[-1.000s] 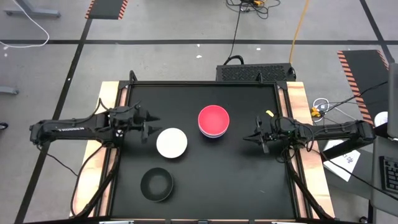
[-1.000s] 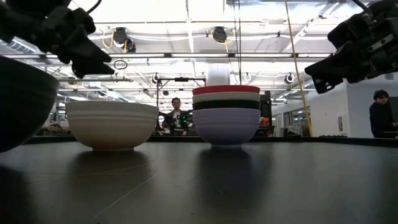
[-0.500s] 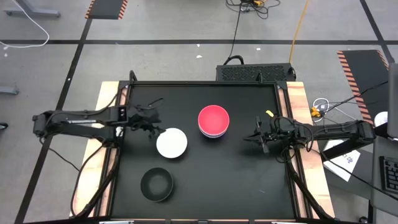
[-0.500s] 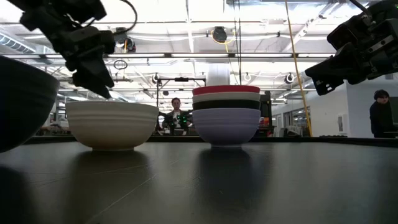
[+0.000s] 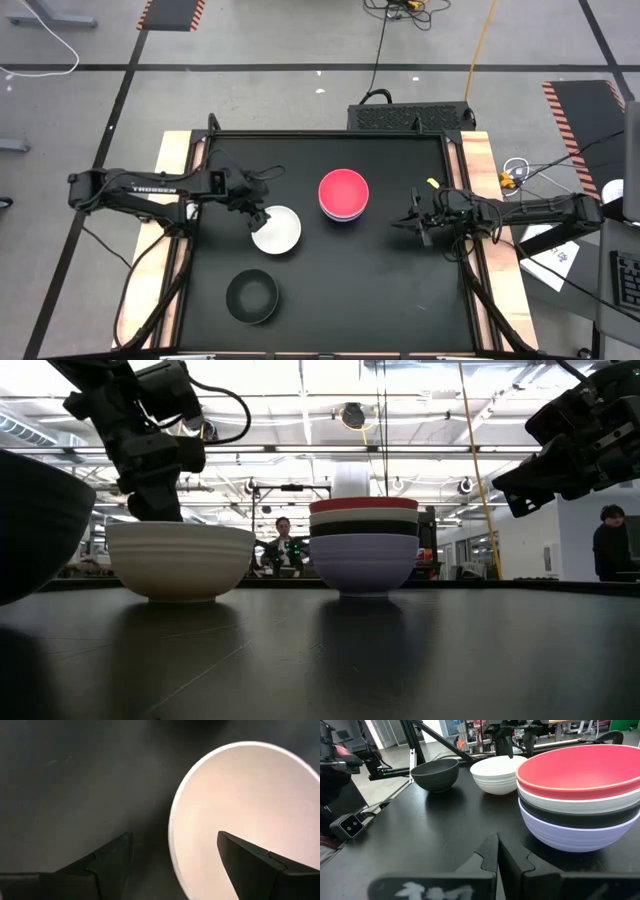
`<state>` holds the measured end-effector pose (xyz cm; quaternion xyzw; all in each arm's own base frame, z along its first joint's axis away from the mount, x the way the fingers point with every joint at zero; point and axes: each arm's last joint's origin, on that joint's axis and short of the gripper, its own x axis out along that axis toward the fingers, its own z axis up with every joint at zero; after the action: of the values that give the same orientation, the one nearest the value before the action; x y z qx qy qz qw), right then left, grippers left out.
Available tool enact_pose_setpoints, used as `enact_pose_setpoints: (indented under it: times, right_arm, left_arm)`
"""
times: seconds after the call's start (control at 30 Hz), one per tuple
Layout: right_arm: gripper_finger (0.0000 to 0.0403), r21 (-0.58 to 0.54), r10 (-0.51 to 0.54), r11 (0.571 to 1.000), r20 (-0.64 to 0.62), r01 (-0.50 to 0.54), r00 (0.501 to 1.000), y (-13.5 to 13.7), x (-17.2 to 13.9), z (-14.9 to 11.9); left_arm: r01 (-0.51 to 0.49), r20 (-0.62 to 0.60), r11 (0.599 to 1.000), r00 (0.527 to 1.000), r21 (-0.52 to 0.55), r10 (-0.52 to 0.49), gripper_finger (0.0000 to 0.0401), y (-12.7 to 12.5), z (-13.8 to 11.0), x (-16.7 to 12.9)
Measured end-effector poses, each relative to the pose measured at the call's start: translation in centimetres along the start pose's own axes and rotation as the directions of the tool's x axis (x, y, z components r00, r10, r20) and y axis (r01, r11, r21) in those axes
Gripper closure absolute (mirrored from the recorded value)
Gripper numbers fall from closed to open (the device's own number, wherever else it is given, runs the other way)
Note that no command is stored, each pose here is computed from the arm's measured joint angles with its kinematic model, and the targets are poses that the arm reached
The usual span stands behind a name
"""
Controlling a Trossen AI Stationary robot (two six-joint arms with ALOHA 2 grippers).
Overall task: Nest bowls inside each other
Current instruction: Stack the white bowl on top of the orange bowl
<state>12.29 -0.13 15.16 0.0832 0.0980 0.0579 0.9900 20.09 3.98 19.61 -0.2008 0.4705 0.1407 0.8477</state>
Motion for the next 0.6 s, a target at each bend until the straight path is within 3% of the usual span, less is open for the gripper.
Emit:
enact_pose_setpoints:
  times: [0.27,0.6]
  right_arm:
    - [0.0403,0.0,0.0,1.0,0.001,0.0,1.0,0.0,0.0,0.01]
    - [0.0403,-0.001,0.001,1.0,0.004,-0.001,1.0,0.01,0.0,0.04]
  left_arm:
    - [-0.023,0.006,0.999,1.0,0.022,0.023,0.0107,-0.01,0.1,0.27]
    - [0.025,-0.018,0.999,1.0,0.049,-0.024,0.0107,-0.14,-0.02,0.27]
